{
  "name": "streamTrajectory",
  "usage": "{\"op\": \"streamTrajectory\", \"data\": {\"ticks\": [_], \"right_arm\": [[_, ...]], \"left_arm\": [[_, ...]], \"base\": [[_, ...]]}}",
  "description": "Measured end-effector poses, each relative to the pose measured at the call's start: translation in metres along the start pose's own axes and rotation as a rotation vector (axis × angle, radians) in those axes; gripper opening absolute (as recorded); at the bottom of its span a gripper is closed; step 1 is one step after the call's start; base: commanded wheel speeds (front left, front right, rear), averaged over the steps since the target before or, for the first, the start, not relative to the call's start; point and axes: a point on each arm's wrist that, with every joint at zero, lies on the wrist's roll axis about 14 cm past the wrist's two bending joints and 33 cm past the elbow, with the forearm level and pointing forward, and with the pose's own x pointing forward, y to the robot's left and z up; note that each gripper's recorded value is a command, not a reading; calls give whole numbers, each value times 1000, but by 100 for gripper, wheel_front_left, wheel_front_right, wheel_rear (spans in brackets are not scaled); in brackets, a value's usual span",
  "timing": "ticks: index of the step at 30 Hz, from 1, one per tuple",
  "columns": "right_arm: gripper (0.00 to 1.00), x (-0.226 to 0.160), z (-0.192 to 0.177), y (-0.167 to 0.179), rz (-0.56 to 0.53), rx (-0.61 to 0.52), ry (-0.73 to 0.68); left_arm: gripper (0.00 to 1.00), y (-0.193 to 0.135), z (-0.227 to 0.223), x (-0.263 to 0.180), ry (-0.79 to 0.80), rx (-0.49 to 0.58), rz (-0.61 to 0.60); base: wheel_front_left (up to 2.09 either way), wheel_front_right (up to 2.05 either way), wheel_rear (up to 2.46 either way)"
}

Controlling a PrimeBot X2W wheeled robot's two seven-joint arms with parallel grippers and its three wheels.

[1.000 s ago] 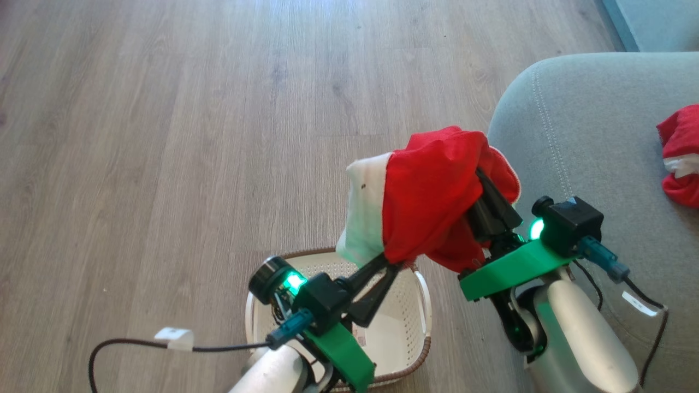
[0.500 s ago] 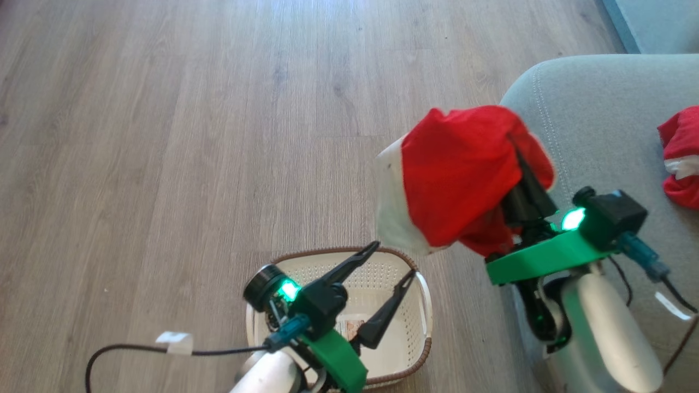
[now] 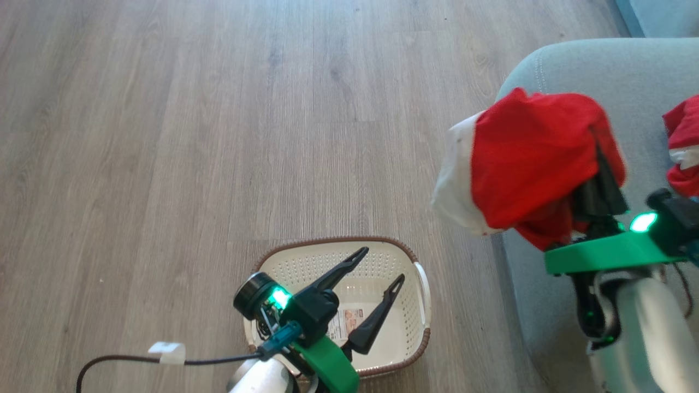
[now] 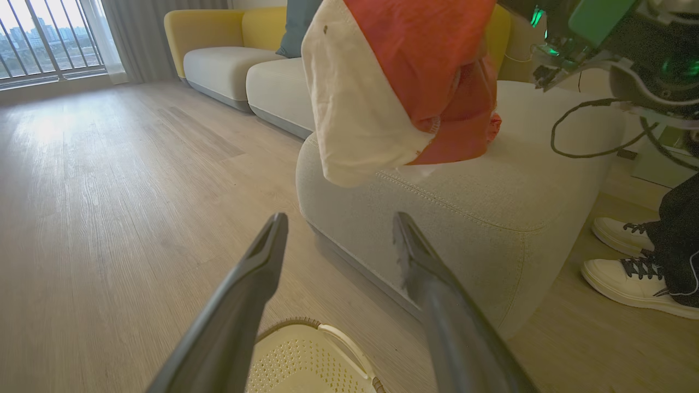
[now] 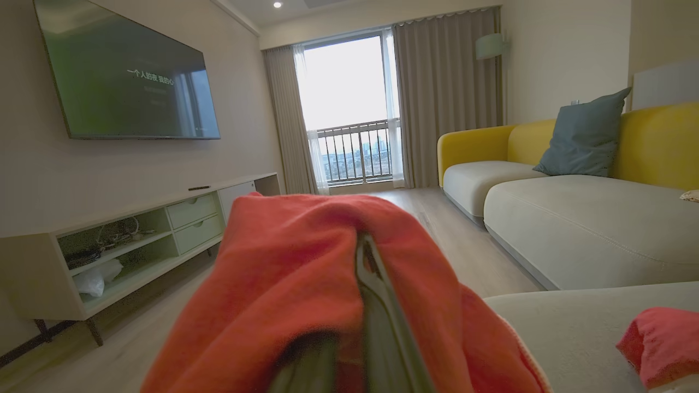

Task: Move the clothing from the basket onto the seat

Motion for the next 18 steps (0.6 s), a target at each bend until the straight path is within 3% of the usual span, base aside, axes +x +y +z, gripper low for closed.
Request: {"op": "streamTrajectory", "data": {"ticks": [8, 18], "right_arm": [[0, -27, -13, -40, -124, -15, 52], [0, -42, -32, -49, -165, -2, 118]], "left_arm": [[100, -3, -1, 1, 1, -6, -19], [100, -13, -19, -7, 52, -42, -33]], "base": [[0, 0, 0], [0, 0, 0]]}}
